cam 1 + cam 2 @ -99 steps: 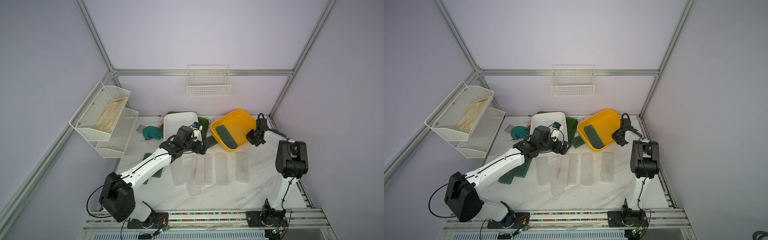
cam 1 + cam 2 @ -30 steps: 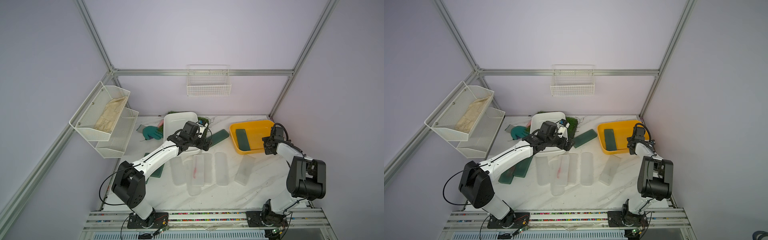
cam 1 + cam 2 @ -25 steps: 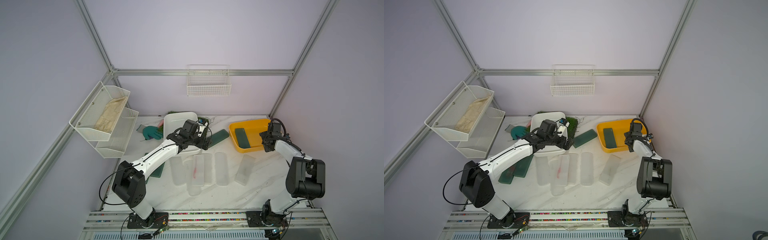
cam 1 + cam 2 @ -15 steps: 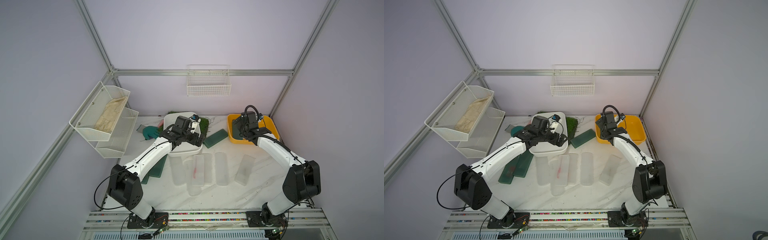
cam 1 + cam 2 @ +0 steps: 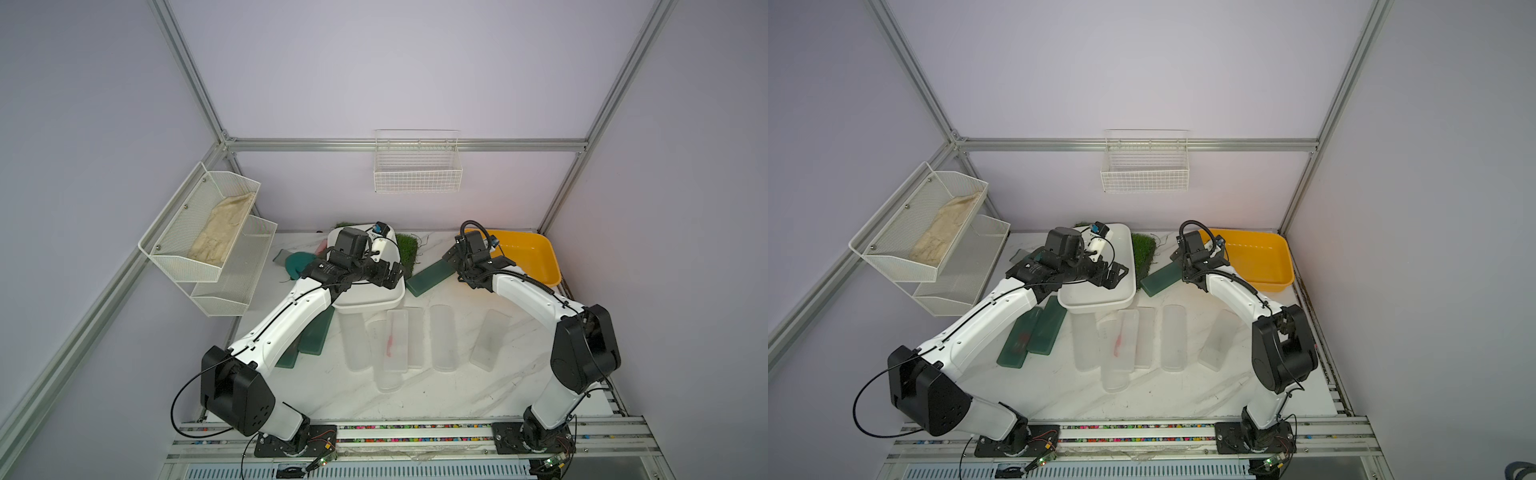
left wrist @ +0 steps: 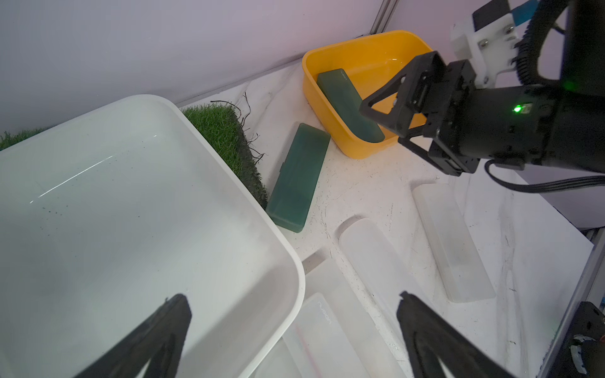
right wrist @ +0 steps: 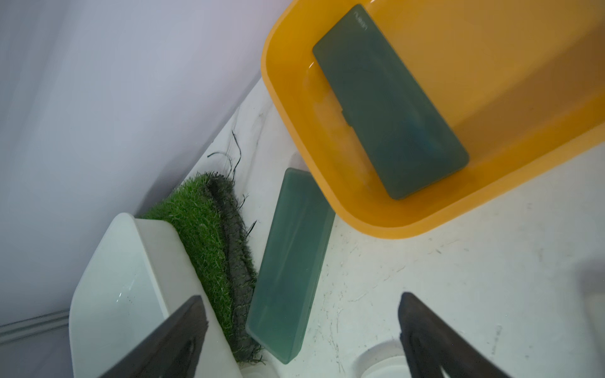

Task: Place the pencil cases by color into the storage box
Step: Adjust the storage box at the corner of the board, then pick up the pencil case from the center of the board.

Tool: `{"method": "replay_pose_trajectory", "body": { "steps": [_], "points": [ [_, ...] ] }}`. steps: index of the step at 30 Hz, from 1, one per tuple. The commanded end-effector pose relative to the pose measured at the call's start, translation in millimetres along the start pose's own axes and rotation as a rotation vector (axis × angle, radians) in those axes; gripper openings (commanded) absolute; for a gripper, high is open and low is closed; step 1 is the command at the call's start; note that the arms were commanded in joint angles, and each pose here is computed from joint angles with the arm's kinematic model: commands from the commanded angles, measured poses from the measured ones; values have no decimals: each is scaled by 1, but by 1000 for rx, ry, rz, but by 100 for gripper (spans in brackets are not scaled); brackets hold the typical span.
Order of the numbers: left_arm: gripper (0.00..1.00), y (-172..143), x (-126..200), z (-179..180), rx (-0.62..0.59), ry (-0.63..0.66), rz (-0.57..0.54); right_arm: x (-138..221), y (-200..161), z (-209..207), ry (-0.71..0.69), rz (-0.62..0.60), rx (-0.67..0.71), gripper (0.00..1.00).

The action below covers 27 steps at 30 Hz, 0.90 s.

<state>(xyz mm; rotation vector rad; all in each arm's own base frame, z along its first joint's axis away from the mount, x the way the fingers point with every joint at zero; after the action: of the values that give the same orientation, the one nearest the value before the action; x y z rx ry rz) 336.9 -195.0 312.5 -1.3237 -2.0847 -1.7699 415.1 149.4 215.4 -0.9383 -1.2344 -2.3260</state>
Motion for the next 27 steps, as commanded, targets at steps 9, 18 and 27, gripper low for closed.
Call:
{"method": "replay_pose_trajectory", "body": {
  "steps": [9, 18, 27],
  "points": [
    [100, 3, 2, -10, -176, -102, -10, -65, -63, 39, -109, 174, -51, 97],
    [100, 1, -9, -11, -221, -132, 15, -100, -73, 44, -180, 197, -45, 97],
    [100, 0, -10, -13, -226, -153, 15, -124, -80, 46, -237, 218, -32, 97]
  ]
}}
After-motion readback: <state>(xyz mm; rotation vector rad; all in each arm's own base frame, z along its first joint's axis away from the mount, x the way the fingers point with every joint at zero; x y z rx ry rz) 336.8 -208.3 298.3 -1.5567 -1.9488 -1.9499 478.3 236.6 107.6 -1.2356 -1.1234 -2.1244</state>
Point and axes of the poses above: each gripper's point midway between its finger pads, its own x axis back along the fingers, its own z axis along the line the jaws close on, y = z × x, the point moved 7 cm from there along x, back along the fingers, and after that the axes turned 13 degrees about x, right-handed, at the moved point
